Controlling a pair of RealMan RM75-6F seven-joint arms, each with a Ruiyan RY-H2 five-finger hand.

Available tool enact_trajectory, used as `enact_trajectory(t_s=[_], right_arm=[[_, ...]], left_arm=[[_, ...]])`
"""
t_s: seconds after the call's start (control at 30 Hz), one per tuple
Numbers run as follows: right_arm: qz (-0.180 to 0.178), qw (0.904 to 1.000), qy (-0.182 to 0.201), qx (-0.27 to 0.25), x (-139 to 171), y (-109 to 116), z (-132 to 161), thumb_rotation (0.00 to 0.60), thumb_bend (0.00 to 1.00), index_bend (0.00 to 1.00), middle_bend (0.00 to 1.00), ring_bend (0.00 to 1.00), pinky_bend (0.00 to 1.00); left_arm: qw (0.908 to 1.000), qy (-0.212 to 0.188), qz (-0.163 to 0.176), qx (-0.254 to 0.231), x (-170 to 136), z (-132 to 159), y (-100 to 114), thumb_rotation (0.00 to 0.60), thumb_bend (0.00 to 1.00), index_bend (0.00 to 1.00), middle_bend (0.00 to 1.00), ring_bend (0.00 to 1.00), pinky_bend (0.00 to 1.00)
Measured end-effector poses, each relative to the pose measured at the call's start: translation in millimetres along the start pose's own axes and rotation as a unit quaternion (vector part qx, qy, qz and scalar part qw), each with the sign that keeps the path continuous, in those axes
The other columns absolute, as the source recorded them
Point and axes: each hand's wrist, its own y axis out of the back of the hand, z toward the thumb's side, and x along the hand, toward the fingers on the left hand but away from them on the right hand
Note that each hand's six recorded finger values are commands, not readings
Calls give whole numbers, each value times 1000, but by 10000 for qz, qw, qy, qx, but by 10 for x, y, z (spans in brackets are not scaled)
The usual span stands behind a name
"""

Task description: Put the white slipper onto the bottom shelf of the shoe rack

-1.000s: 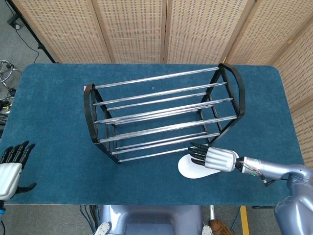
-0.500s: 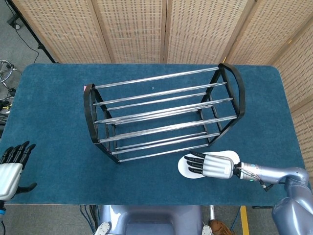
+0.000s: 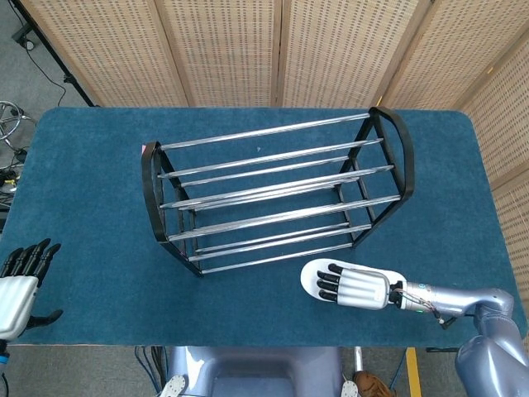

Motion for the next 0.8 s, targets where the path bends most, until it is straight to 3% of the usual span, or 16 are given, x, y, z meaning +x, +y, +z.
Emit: enact_trajectory(t_s=[0.2,0.3,0.5,0.8], right_arm=[[28,10000,-56,-17,-4,-22,4,600,501,481,472,398,519],[46,9999,-102,-61,3,-37,12,600,563,497,490,417,537],[15,9998,-166,-145,21,-41,41,600,641,535,521,450,566],[-143,9993,-327,-104,104,23,33,600,643,540,529,456,566]], left_arm=[[10000,-8,9,-16,-8,-5,10,600,89,0,0,0,0],[10000,-20,14,-13,-13,-1,11,600,90,0,0,0,0],[10000,-37,-20,-3,-13,12,-6,600,89,0,0,0,0],[10000,-34,-47,5,-14,20,-22,600,90,0,0,0,0]])
